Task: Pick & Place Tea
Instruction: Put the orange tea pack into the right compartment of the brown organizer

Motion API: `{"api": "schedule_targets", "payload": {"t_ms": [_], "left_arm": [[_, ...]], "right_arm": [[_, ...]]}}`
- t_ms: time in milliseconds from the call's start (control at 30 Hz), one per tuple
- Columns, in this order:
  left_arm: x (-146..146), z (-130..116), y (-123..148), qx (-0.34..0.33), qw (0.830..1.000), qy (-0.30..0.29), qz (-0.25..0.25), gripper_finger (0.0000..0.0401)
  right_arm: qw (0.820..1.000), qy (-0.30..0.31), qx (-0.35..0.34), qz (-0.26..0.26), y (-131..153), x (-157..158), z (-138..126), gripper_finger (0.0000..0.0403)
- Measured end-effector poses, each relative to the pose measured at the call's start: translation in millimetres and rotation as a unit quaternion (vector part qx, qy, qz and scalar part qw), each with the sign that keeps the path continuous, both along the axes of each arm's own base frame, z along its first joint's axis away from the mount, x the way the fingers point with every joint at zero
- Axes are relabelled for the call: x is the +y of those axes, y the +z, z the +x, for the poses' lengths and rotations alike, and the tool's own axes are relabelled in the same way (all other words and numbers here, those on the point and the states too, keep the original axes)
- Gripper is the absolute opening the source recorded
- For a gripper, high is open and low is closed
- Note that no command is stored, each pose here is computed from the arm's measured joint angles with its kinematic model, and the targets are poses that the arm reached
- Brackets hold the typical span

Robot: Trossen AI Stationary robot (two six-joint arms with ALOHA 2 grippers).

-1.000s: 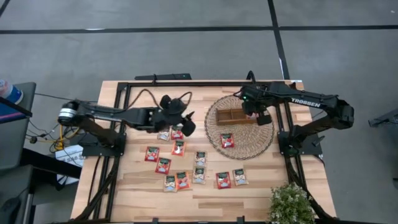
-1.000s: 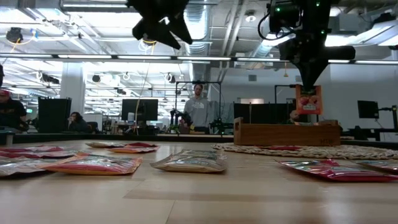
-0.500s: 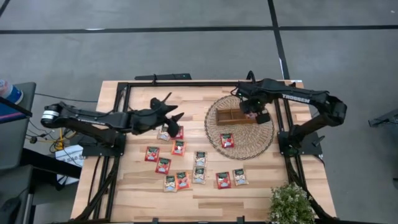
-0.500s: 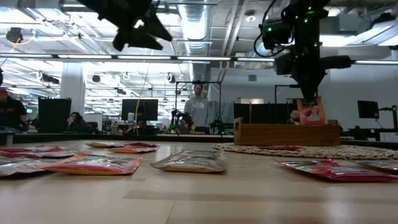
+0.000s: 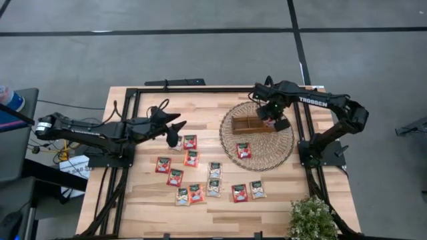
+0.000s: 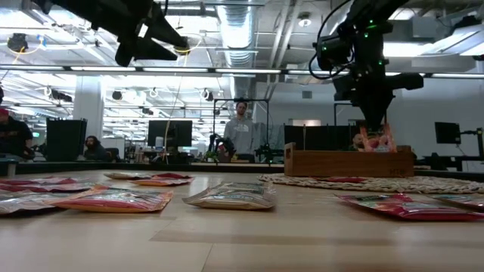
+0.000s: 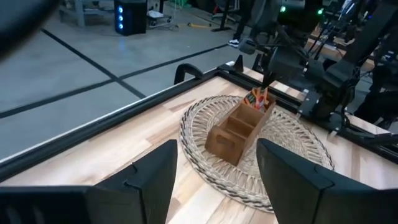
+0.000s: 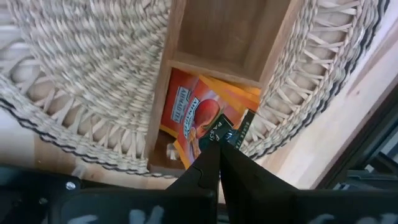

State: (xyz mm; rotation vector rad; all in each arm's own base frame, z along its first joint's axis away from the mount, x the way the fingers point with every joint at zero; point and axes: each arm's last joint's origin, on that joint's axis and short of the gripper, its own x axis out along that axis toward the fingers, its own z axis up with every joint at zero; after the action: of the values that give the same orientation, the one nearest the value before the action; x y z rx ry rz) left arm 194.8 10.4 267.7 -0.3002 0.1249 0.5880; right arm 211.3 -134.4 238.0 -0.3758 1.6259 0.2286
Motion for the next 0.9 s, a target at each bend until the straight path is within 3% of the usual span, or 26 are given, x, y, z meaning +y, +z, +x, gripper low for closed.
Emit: {"api": "schedule_targets", "payload": {"t_ms": [900], "left_arm": [[-0.9,-0.6,-3.1,0.015,1.0,-0.017,-0.006,0.0213]], "right_arm": [[1.0,0.005,-0.004,0.007,-0.1,-6.7,-3.9,0.0]]}}
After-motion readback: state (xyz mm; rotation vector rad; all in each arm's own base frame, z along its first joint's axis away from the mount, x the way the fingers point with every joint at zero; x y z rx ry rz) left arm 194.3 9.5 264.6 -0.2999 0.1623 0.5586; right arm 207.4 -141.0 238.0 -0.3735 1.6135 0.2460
